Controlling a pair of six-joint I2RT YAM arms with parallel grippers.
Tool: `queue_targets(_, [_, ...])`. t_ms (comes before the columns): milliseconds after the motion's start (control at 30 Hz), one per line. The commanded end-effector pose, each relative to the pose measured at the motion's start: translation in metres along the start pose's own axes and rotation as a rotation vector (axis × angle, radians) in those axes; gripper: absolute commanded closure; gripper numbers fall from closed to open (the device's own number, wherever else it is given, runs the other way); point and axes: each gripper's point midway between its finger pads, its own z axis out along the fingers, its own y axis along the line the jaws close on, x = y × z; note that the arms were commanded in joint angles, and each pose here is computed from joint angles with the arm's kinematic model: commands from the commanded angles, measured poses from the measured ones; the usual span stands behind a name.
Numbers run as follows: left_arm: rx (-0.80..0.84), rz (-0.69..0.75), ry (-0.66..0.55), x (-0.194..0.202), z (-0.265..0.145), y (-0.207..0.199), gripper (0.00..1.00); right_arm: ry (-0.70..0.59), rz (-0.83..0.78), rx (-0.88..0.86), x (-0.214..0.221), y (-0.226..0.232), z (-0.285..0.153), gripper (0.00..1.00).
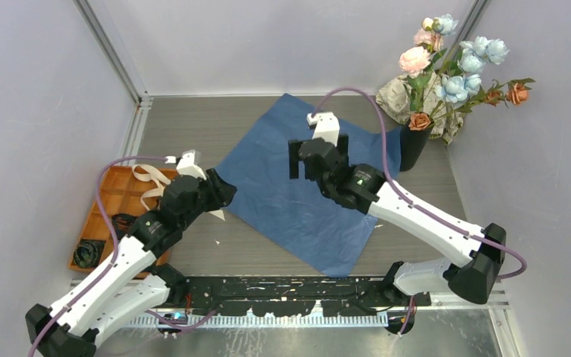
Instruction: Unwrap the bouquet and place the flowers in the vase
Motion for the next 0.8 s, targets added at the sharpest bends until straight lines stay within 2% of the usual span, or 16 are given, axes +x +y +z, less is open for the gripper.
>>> queue_targets(0, [-0.067, 0.005, -0.054, -0.009, -0.016, 0.017, 0.53, -0.035, -0.012, 0.306, 0.024, -0.063, -0.004, 0.0])
queue_targets(133, [-0.089, -0.003, -0.057, -0.006, -0.022, 0.026, 0.53, -0.023, -0.045, 0.428, 0.051, -0.093, -0.009, 0.0])
queue_targets(367, [-0.102, -0.01, -0.055, -0.002, -0.023, 0.03, 0.53, -0.035, 0.003, 0.387, 0.068, -0.102, -0.017, 0.0])
queue_targets(533, [-0.097, -0.008, -0.041, 0.0, -0.018, 0.028, 0.53, -0.024, -0.025, 0.418, 0.074, -0.112, -0.021, 0.01])
queue_targets(767, [-0.096, -0.008, -0.031, 0.001, -0.013, 0.026, 0.53, -0.069, 0.01, 0.4, 0.076, -0.115, -0.023, 0.0])
